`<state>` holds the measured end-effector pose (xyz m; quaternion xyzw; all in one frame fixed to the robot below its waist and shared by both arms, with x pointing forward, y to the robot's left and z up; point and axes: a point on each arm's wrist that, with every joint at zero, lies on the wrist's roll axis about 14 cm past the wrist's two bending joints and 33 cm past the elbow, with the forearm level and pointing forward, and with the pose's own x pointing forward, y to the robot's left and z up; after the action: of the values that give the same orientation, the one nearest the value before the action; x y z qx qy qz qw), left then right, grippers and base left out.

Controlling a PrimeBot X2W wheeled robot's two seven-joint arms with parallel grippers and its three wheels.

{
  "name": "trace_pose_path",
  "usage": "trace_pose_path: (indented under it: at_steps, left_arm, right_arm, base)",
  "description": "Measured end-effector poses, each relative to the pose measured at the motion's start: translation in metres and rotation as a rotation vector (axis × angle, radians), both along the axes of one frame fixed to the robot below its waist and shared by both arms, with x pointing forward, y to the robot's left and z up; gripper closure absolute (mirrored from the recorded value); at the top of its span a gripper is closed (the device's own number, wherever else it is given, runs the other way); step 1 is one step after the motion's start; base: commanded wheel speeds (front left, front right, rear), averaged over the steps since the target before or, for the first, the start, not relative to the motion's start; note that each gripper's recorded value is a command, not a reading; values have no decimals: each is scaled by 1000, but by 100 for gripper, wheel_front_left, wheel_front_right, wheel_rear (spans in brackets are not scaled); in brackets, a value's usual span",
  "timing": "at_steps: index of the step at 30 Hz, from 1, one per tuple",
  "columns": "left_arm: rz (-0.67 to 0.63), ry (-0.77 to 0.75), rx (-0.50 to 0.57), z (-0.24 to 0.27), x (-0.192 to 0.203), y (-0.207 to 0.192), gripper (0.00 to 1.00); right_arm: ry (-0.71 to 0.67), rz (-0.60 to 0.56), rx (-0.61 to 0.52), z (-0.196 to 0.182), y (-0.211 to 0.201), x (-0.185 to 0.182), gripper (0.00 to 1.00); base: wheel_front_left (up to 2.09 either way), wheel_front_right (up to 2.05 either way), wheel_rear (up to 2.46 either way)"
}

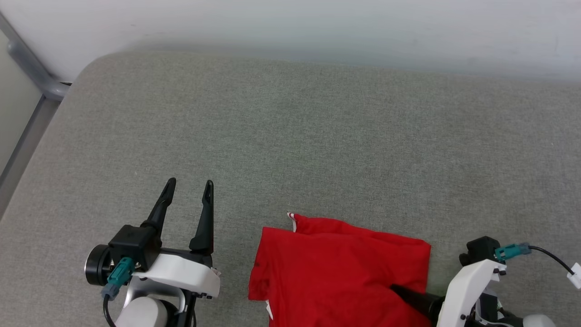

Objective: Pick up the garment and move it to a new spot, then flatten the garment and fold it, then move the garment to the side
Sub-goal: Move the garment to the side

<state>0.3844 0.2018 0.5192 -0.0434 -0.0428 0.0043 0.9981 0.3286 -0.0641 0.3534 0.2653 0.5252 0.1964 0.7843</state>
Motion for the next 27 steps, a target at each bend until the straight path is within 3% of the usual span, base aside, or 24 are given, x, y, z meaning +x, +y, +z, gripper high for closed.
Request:
trace_pose_path:
  at_steps: [1,2,6,10,19,27]
  left_arm:
    - [3,0,0,0,0,0,0]
    - [2,-1,1,0,0,0,0]
    - [1,-12,4,3,-2,0,0]
    - [-15,-29,13,8,-3,-4,0]
    - [-120,-61,12,16,6,-38,0]
    - [-277,-85,-3,21,27,-90,0]
  right_arm:
    - [4,4,1,-1,1,0,96]
    - [7,6,8,-1,3,-1,100]
    - [-45,21,3,7,10,2,100]
    - [-168,31,-85,18,-2,13,100]
    - [-292,-41,-394,30,-95,17,100]
    - [-286,-205,-556,42,-179,4,100]
  base:
    - [0,0,0]
    - [0,0,0]
    - [0,0,0]
    - [0,0,0]
    - [0,0,0]
    - [0,0,0]
